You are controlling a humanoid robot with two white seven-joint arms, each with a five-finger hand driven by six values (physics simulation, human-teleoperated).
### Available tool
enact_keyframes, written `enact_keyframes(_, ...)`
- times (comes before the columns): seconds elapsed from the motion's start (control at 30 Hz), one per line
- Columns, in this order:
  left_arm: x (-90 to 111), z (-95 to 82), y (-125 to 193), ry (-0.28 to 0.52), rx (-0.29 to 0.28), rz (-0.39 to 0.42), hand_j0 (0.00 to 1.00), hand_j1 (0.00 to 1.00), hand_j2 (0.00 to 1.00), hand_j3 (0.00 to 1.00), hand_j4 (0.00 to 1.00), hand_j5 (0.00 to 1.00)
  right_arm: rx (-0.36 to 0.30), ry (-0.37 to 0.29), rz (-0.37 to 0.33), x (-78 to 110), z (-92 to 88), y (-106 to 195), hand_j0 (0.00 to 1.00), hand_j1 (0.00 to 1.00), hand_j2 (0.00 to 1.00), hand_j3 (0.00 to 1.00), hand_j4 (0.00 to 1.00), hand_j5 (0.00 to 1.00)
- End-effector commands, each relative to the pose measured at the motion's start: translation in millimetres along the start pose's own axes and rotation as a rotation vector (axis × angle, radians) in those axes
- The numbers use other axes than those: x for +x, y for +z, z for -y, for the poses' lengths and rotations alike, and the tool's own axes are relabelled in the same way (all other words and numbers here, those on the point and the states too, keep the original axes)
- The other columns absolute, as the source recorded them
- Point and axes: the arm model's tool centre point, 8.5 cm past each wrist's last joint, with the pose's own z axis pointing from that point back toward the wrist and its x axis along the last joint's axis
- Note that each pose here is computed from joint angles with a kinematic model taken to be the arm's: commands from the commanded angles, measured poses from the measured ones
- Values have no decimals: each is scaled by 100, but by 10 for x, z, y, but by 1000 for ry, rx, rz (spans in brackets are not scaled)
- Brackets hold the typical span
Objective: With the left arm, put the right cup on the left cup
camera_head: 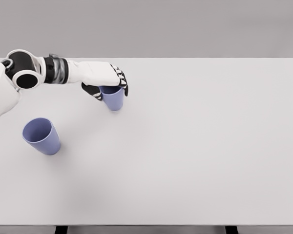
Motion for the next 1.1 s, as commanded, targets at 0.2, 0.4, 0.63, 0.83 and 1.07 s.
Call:
enact_keyframes(0.2, -32, -50, 75, 2, 22, -9, 56, 56, 56, 56, 56, 56, 0, -1, 0, 1, 1, 0, 100, 100, 100, 100, 100, 100)
enact_keyframes(0.4, -67, -184, 147, -20, 44, -20, 55, 55, 55, 55, 55, 55, 0, -1, 0, 1, 1, 0, 100, 100, 100, 100, 100, 100)
enact_keyframes(0.63, -307, -248, 626, 29, 115, -93, 55, 55, 55, 55, 55, 55, 0, -1, 0, 1, 1, 0, 100, 100, 100, 100, 100, 100)
enact_keyframes(0.83, -422, -209, 965, 83, 148, -120, 56, 56, 56, 56, 56, 56, 0, -1, 0, 1, 1, 0, 100, 100, 100, 100, 100, 100)
enact_keyframes(1.07, -260, -355, 1661, 26, 181, -138, 58, 58, 58, 58, 58, 58, 0, -1, 0, 1, 1, 0, 100, 100, 100, 100, 100, 100)
